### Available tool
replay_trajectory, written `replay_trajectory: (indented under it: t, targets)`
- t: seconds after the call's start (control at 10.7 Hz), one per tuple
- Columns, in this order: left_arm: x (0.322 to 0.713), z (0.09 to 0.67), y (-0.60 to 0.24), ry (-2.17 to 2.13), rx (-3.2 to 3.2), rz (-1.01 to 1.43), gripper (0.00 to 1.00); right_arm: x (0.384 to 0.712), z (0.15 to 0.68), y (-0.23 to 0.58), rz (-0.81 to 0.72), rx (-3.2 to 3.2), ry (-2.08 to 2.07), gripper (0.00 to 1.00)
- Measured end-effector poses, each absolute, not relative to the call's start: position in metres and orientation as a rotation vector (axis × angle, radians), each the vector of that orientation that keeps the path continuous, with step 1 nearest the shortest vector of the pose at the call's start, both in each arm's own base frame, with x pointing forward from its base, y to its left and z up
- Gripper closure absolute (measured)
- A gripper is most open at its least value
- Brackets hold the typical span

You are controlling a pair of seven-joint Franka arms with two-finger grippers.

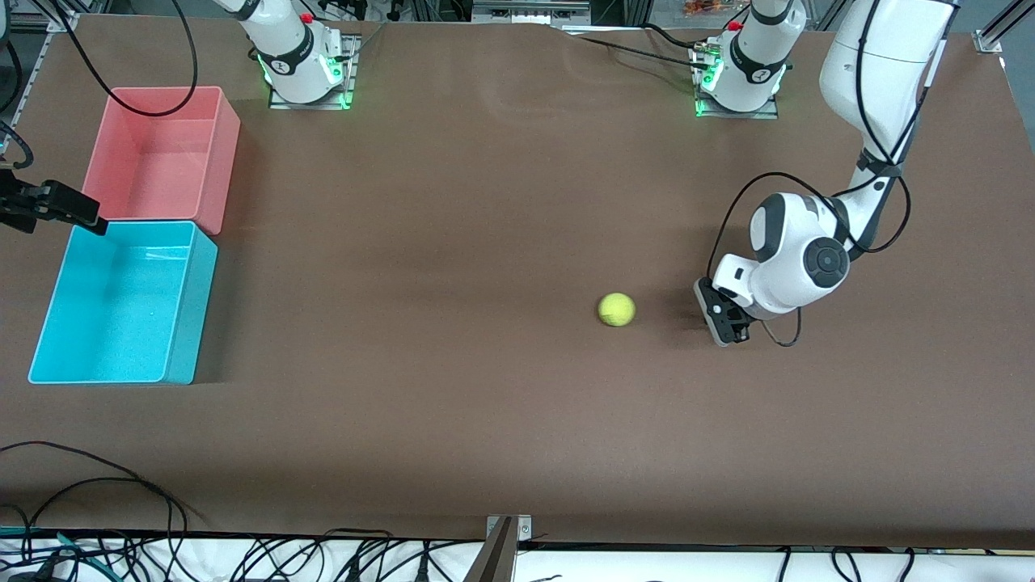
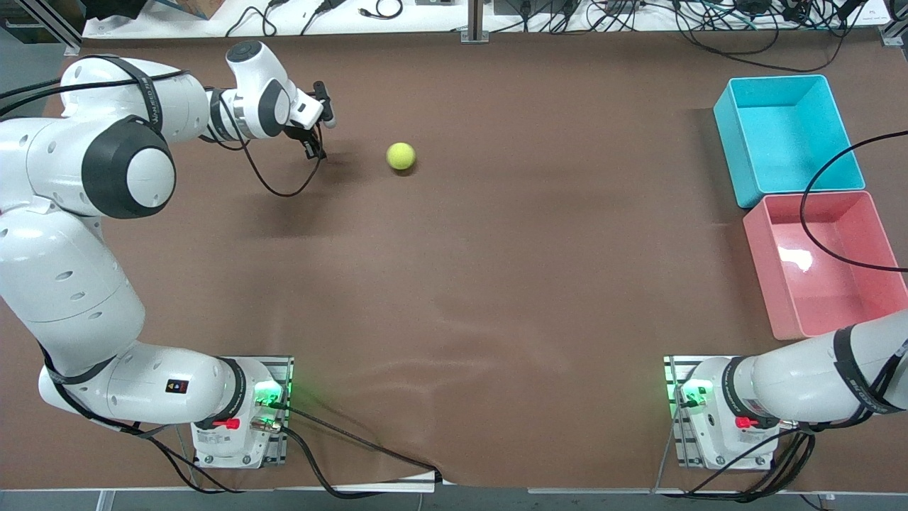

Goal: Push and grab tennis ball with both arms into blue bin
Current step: 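Push the tennis ball with the left gripper toward the cyan bin, then lift the left gripper away while the right gripper reaches the ball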

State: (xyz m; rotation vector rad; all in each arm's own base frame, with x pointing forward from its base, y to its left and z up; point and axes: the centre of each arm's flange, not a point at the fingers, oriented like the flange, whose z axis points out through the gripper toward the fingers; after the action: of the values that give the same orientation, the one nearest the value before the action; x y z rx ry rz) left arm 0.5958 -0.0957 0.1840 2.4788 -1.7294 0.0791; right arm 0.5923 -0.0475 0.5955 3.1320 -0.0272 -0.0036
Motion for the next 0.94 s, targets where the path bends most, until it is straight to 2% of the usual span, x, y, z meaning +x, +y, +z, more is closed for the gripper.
replay_trajectory:
  t: [0.75,0.94]
  targets:
    - [0.600,0.187,-0.068,-1.686,2.529,0.079,0.98,0.593,0.594,-0.045,-0.006,3.132,-0.022,0.00]
    - [0.605,0.197,-0.052,-1.667,2.566,0.096,0.72,0.594,0.591,-0.042,-0.015,3.131,-0.014,0.00]
